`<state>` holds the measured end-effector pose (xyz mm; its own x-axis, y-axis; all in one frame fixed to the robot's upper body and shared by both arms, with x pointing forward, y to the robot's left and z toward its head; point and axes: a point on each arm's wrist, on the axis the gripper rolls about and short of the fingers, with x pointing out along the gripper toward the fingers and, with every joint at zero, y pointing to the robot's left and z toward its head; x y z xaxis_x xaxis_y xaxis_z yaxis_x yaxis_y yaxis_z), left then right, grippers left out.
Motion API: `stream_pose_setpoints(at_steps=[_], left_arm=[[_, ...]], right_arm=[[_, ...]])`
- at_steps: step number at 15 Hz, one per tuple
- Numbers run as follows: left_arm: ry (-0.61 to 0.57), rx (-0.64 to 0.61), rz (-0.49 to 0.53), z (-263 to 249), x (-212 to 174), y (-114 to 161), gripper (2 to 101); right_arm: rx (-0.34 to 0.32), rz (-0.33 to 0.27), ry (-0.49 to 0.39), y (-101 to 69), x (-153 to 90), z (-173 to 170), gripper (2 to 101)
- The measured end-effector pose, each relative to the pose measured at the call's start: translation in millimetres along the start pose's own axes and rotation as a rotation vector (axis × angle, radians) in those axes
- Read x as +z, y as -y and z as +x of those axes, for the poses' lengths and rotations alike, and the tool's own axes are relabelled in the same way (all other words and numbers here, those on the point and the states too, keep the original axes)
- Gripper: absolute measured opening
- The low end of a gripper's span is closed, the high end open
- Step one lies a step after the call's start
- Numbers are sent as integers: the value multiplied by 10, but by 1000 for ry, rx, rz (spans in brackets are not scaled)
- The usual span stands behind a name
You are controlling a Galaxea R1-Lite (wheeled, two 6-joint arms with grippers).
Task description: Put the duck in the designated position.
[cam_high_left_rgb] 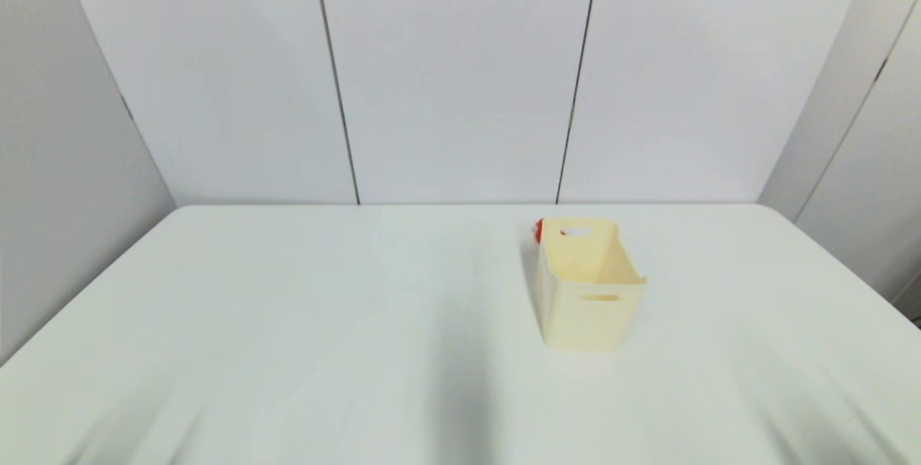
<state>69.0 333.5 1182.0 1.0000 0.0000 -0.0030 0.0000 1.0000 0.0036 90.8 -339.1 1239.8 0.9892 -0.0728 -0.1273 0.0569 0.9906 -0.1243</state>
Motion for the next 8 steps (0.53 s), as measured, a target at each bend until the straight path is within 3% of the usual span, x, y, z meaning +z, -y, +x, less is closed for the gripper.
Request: stream_pose_setpoints(at_steps=[4,8], left_arm=[[0,0,0,0,0,0,979],[0,0,-1,0,0,0,979]], right_arm=[[-7,14,61,-34,-266,26,971],[-14,19,102,-48,-383,-14,971]])
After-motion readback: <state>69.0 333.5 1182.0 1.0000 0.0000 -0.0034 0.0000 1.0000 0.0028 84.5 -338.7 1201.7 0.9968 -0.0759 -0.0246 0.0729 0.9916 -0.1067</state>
